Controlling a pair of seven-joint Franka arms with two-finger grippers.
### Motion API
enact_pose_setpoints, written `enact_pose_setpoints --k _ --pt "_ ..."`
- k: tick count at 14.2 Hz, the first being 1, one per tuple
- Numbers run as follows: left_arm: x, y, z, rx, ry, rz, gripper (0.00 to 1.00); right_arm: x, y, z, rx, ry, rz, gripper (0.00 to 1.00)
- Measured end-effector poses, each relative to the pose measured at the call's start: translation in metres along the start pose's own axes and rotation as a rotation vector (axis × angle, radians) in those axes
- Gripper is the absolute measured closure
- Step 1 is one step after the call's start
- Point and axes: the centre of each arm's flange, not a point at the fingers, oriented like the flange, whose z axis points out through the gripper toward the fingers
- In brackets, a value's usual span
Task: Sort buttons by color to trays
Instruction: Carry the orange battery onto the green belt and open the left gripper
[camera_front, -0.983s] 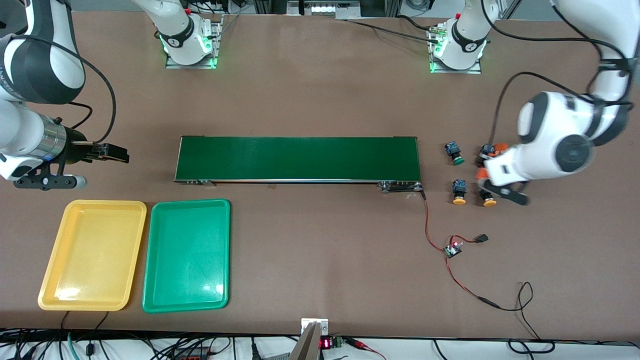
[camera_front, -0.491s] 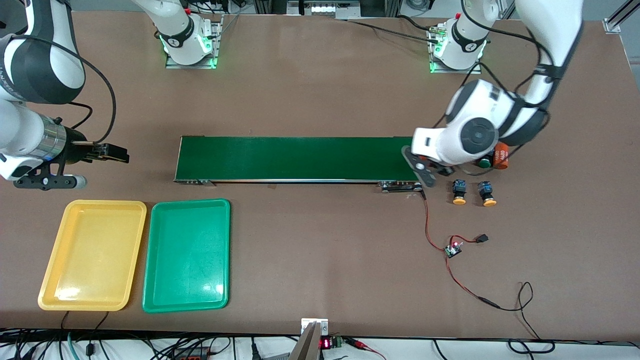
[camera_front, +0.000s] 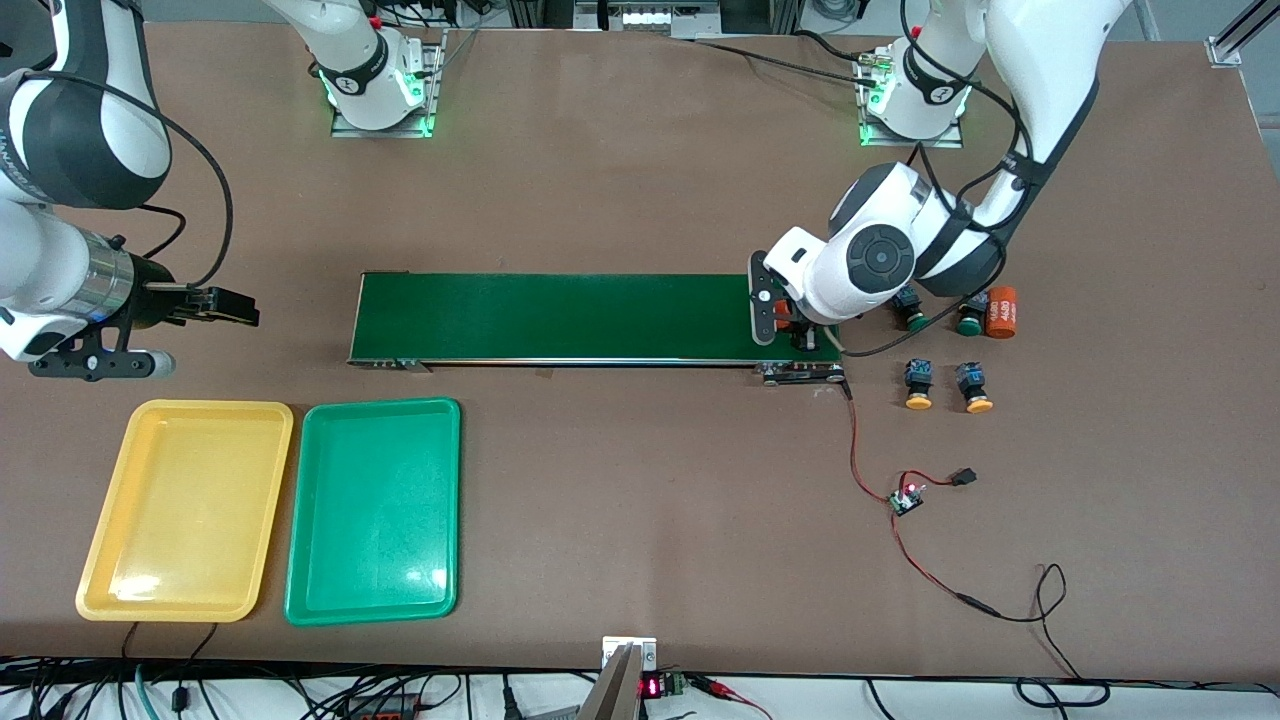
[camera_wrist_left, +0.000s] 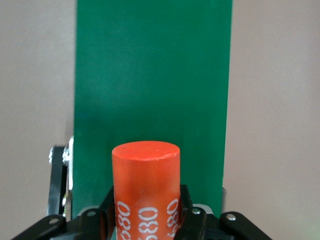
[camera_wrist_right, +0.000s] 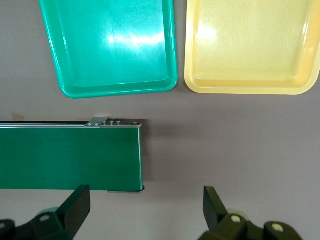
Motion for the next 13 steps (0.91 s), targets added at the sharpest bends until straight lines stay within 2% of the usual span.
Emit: enact_pose_setpoints --k 4,5,7,10,11,13 --pt "-0.001 0.000 0.007 0.012 -0.024 0.063 0.49 0.001 0.002 0.002 0.000 -0.003 0.003 0.00" --pt "-0.002 0.000 0.007 0.010 -0.028 0.065 0.45 0.001 0.002 0.002 0.000 -0.004 0.003 0.00" --pt "-0.007 -0.002 0.001 0.001 -0.040 0.054 0.31 0.001 0.003 0.002 0.000 -0.005 0.005 0.00" --pt "-0.033 -0.018 -0.031 0.015 -0.049 -0.041 0.04 0.001 0.003 0.003 0.001 -0.006 0.005 0.00" --pt "-0.041 -0.022 -0.042 0.019 -0.052 -0.088 0.00 0.001 0.003 0.003 0.001 -0.006 0.006 0.00" --pt "-0.048 -0.026 -0.057 0.016 -0.062 -0.217 0.00 0.001 0.003 0.003 0.001 -0.007 0.006 0.00"
